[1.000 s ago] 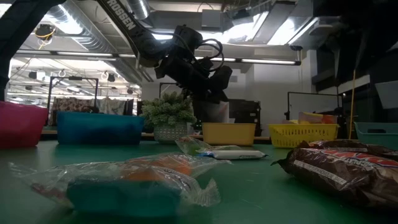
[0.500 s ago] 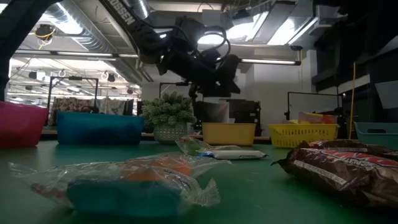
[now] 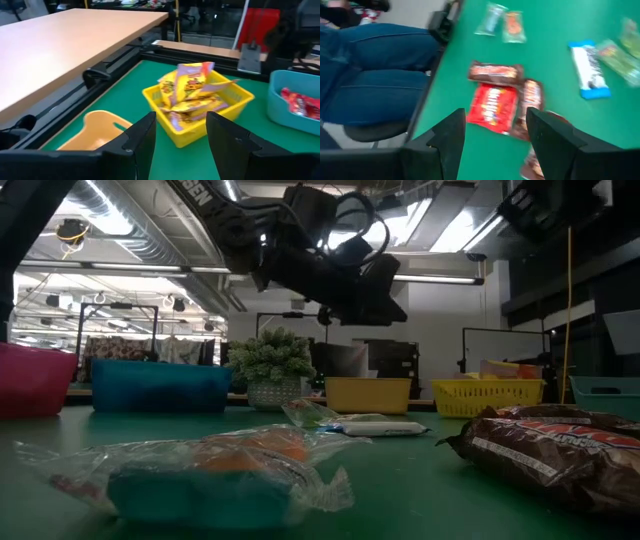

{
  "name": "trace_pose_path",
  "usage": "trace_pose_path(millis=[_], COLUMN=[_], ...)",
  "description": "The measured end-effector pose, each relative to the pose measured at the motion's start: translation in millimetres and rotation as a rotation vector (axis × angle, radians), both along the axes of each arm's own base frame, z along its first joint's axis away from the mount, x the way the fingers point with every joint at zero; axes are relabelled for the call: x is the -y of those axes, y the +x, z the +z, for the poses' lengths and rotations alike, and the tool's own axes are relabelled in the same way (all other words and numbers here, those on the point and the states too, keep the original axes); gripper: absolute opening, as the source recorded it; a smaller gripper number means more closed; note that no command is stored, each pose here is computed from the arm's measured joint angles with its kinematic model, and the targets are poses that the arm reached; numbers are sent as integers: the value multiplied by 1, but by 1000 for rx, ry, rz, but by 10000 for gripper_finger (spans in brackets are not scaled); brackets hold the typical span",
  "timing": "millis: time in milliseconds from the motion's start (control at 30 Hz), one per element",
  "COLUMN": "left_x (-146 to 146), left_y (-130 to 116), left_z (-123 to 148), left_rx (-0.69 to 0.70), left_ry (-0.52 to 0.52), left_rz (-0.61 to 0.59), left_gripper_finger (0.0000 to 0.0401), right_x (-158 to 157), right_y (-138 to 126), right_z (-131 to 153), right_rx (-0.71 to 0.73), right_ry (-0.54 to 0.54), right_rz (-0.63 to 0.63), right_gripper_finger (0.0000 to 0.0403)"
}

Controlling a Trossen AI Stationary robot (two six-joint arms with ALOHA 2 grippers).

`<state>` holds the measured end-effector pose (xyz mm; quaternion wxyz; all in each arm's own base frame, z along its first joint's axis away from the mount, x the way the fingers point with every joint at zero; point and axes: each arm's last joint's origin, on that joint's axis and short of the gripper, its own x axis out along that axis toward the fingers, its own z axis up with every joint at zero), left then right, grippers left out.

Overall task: Sort candy
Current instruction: Put the red candy into the gray bin

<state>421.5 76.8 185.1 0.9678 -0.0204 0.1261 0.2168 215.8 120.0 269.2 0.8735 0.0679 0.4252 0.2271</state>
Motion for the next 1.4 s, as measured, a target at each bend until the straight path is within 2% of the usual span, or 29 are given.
trace_pose_path(millis=[367,767,933,1133,1400], left_x=[35,63,73,79,81], left_y=[5,7,7,7,6], left_z=[0,0,-1,-1,-2], left_rx=[0,-4,-8,-13,-17], left_ry=[-1,-2,-3,-2,-2], left_rz=[-82,-148,-170,-178,-183], left_gripper_finger=[159,159,159,159,159], right_x=[-46,-83,-93,-96,-99], right_y=[-15,7,17,21,26], right_z=[1,-57,-77,-87,-117], right_rx=[150,59,47,62,-4], right_ry=[-58,-179,-181,-230,-315], right_rz=[61,126,135,139,153], right_gripper_finger=[209,209,209,209,209])
